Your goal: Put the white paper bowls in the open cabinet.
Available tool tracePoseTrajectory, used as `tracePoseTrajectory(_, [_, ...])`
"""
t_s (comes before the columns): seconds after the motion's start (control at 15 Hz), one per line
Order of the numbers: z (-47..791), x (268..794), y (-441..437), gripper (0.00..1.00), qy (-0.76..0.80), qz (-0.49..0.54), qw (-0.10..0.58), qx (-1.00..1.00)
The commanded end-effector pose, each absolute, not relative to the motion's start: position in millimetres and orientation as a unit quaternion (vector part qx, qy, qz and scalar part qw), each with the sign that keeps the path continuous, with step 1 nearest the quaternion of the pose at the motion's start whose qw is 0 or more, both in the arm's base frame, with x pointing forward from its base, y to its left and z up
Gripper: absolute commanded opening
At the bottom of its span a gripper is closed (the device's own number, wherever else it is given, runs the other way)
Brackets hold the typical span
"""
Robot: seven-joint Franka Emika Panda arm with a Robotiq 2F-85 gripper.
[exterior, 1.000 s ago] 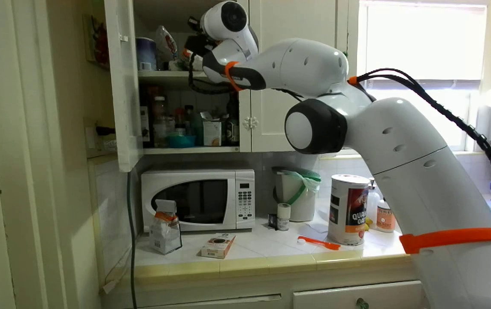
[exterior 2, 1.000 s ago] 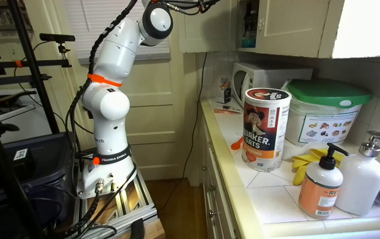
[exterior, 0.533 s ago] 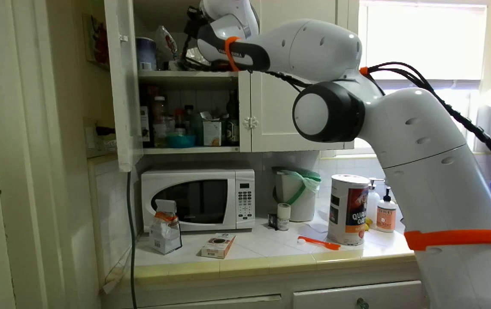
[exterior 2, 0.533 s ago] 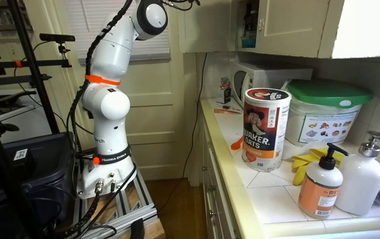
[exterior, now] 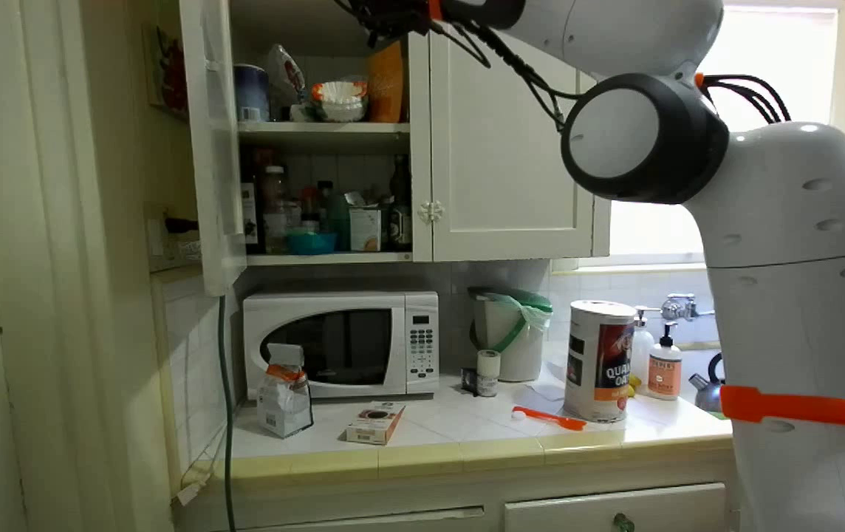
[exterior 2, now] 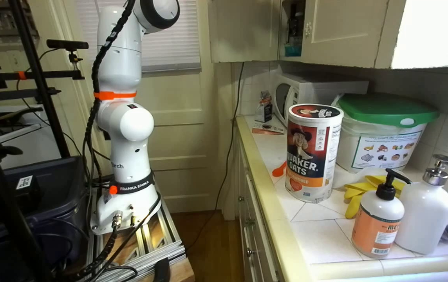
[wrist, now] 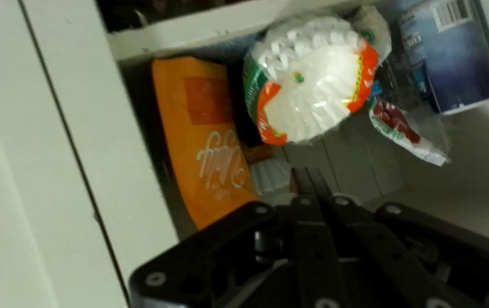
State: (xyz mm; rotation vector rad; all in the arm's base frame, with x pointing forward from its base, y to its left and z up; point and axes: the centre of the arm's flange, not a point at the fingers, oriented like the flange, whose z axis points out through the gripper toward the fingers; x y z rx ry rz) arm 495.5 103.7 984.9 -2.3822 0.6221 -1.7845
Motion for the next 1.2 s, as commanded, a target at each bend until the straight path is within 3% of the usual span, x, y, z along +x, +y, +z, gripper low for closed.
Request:
tracePoseTrajectory(0.0, [996.2,445.5,92.0,0.00,0.220,-0.499,0.049,-0.837])
tracePoseTrajectory(0.47, [968.6,382.4,90.6,0.00,0.275,-0.324,0.126,-0.897])
tracePoseTrajectory(0.53, [967.5,376.0,91.0,0.26,0.286,-0.308,0.131,-0.898])
tracePoseTrajectory(0.6, [965.5,369.7,88.9,0.27,0.296,-0.297,0.135,-0.898])
tracePoseTrajectory(1.13, [964.1,329.7,52.8,0.85,0.305,-0.239,0.218,-0.895])
